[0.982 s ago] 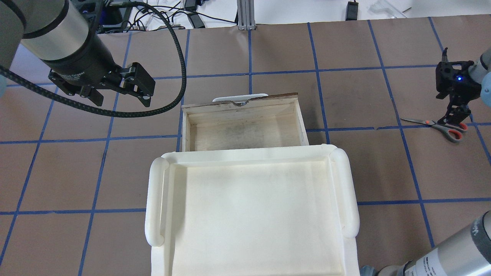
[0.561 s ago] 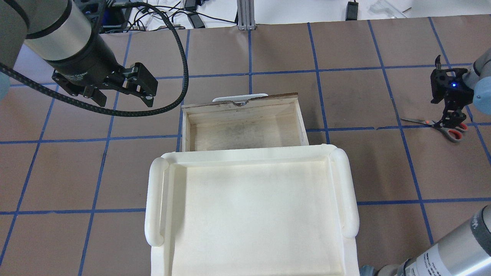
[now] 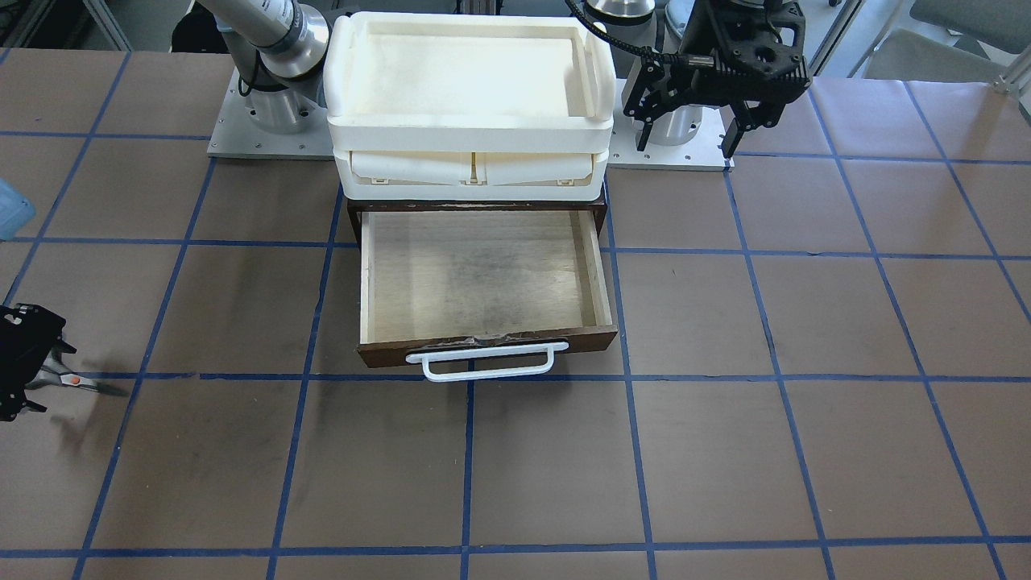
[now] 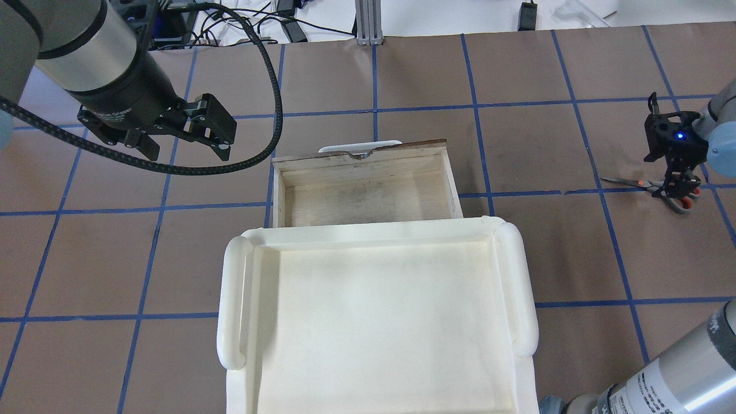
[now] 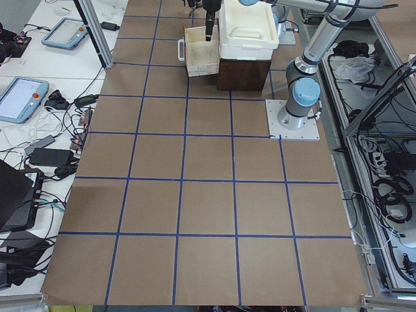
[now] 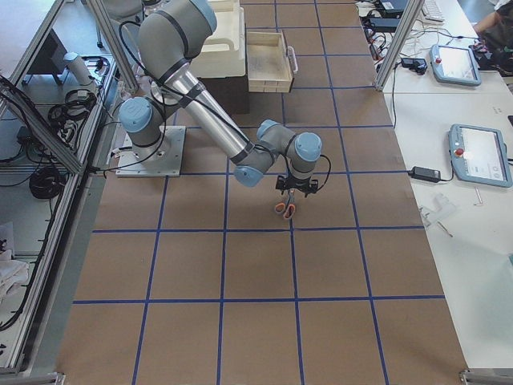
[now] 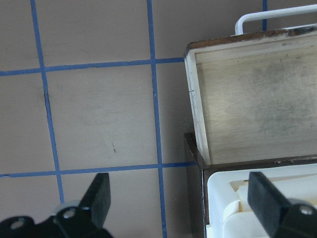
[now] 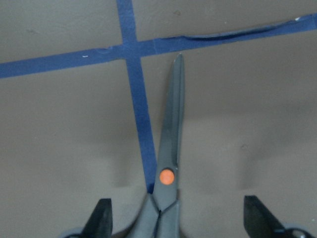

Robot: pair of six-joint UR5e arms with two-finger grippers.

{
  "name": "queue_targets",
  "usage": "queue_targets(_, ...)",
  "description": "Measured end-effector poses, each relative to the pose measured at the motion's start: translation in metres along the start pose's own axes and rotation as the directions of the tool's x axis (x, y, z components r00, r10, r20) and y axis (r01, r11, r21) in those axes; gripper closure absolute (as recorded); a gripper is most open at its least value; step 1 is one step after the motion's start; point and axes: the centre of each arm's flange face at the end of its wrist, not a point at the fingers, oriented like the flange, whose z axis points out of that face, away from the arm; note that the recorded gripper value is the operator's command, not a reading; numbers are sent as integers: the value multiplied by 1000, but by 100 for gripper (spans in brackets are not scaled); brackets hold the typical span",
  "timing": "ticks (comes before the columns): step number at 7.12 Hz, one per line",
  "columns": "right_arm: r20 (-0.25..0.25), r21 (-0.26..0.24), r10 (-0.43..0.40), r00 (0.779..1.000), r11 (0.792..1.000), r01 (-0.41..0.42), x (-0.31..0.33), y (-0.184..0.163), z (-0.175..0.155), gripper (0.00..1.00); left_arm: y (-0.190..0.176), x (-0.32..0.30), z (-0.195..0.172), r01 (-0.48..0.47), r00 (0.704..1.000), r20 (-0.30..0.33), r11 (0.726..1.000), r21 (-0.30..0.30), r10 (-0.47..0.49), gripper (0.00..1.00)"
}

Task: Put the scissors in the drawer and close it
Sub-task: 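Lower the right gripper onto the scissors and close on them, then lift the scissors with the right gripper and carry toward the drawer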

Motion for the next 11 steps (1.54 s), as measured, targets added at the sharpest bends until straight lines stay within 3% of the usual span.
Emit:
queue_targets(2,10,5,14,1000,1000,-14,-2,6,7,15,1,0,-1,-2,1000,4,1000,0,2,0)
queue_targets(3,14,7,18,1000,1000,-18,-3,7,9,61,2,0,-1,-1,1000,3,1000,0,1,0)
queue_targets(4,18,10,21,1000,1000,-21,-3,7,11,100,2,0,-1,0,1000,2,1000,-1,0,0)
queue_targets(9,5,-7,30,1000,1000,-30,-3,8,11,100,3,-3,-4,2,1000,4,1000,3,-2,0)
queue_targets(11,15,10,89,996,996,-89,-5,5,3,100,3,-3,-4,-2,1000,3,1000,3,2,0)
